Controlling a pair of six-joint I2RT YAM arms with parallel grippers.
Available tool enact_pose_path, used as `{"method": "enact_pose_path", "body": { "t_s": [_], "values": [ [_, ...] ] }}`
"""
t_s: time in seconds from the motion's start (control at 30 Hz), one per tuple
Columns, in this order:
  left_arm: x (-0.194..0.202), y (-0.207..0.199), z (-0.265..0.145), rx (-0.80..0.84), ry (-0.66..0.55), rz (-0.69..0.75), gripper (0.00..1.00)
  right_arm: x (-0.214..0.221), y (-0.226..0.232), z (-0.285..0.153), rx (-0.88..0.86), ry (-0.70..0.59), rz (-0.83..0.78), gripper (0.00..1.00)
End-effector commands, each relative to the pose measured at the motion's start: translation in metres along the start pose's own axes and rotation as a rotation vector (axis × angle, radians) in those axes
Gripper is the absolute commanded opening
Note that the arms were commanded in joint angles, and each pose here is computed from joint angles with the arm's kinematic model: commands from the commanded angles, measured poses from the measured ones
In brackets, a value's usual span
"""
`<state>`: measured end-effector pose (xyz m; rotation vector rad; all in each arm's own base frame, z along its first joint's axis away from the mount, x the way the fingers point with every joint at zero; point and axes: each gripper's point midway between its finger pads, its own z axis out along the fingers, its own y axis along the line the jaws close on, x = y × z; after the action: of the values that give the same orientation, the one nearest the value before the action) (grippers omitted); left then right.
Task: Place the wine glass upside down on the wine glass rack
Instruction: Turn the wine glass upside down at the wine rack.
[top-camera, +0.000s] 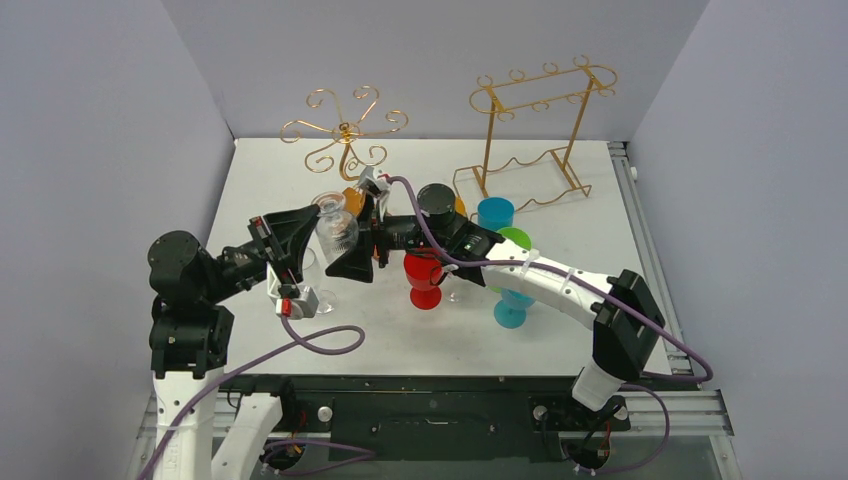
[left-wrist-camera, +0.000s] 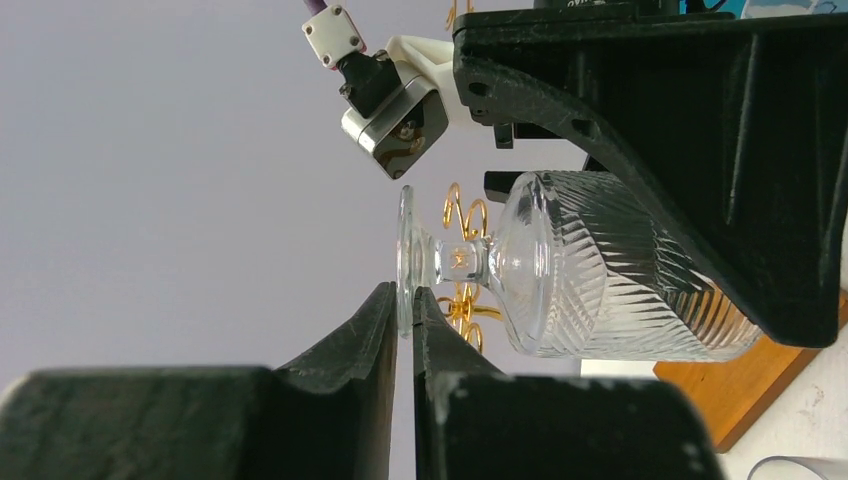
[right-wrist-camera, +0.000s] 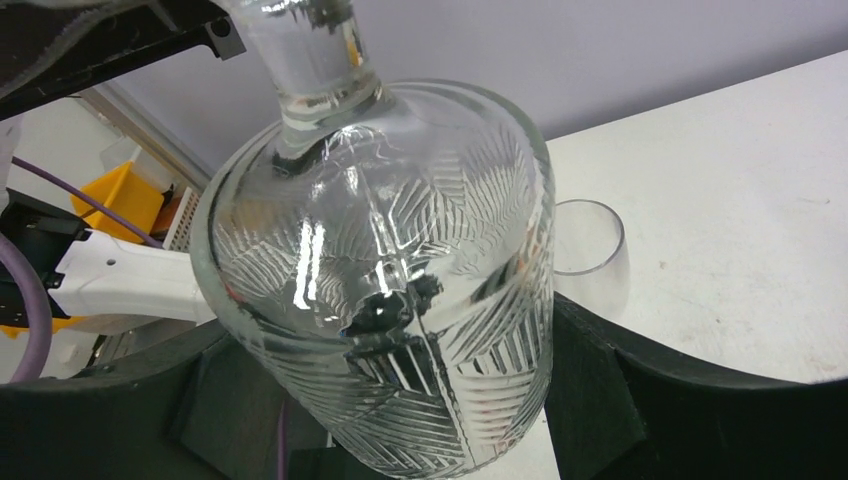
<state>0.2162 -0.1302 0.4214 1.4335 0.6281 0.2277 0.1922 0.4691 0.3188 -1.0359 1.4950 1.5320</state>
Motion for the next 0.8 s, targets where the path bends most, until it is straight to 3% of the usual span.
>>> {"method": "enact_pose_path", "body": {
  "t_s": [0.0, 0.5, 0.63, 0.77],
  "values": [
    [-0.021, 0.023, -0.002, -0.036, -0.057, 0.143, 0.0, -0.044, 0.038, 0.001, -0.157, -0.113, -0.136, 0.77],
    [-0.023, 0.016, -0.002, -0.013, -0.065, 0.192, 0.0, -0.086, 0.101, -0.034, -0.515, -0.345, -0.069, 0.78],
    [-0.022, 0.015, -0.003, -0.009, -0.06, 0.18, 0.0, -0.086, 0.098, -0.034, -0.499, -0.341, -0.081, 0.78],
    [-0.021, 0.011, -0.003, 0.003, -0.057, 0.164, 0.0, -0.085, 0.075, -0.028, -0.347, -0.313, -0.168, 0.78]
  ]
}}
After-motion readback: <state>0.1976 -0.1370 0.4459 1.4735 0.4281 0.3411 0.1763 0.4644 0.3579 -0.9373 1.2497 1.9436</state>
